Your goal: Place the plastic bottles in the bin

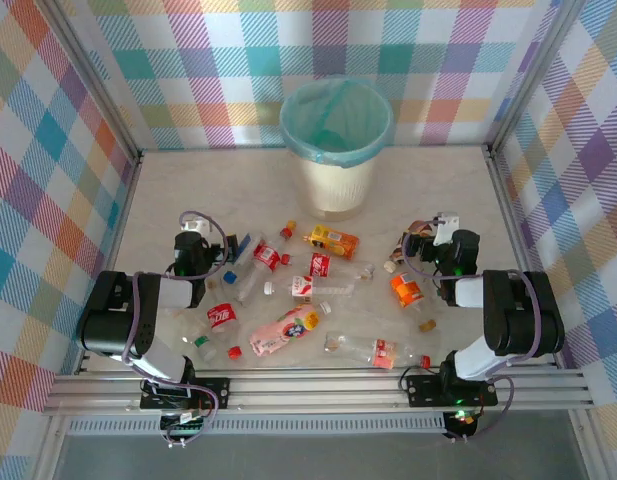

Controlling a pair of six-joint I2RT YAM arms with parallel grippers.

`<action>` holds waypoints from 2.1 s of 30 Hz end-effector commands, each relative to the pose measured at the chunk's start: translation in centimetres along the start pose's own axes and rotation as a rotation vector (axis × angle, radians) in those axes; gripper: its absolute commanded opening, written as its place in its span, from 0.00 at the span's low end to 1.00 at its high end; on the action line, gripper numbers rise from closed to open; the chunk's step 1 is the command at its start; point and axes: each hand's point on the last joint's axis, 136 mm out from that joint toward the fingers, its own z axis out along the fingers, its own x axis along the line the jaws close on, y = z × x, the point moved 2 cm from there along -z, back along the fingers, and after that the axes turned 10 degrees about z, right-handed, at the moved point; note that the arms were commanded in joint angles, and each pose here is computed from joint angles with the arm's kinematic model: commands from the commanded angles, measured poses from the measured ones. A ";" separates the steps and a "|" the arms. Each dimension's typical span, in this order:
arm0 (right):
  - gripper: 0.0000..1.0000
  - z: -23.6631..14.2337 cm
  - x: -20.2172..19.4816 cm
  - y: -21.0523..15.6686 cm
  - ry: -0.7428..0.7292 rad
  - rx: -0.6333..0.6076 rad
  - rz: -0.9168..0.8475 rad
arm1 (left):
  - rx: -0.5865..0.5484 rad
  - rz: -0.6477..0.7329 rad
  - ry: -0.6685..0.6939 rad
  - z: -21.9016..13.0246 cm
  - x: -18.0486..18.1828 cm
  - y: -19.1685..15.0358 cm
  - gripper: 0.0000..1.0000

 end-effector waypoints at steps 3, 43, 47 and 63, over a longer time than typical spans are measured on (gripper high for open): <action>1.00 0.2 0.4 0.9 0.009 -0.020 -0.003 | -0.023 -0.009 -0.002 0.2 0.3 0.9 1.00; 0.99 -3.4 0.3 5.2 -0.137 0.053 0.111 | -0.019 -0.019 0.115 -2.9 2.4 3.5 1.00; 0.97 -5.1 1.7 6.4 -0.130 0.190 0.196 | -0.043 -0.010 0.139 -5.0 2.7 6.5 0.98; 0.86 -17.7 11.2 6.8 0.091 0.616 0.403 | -0.297 0.799 -0.744 -22.2 -19.3 11.6 0.82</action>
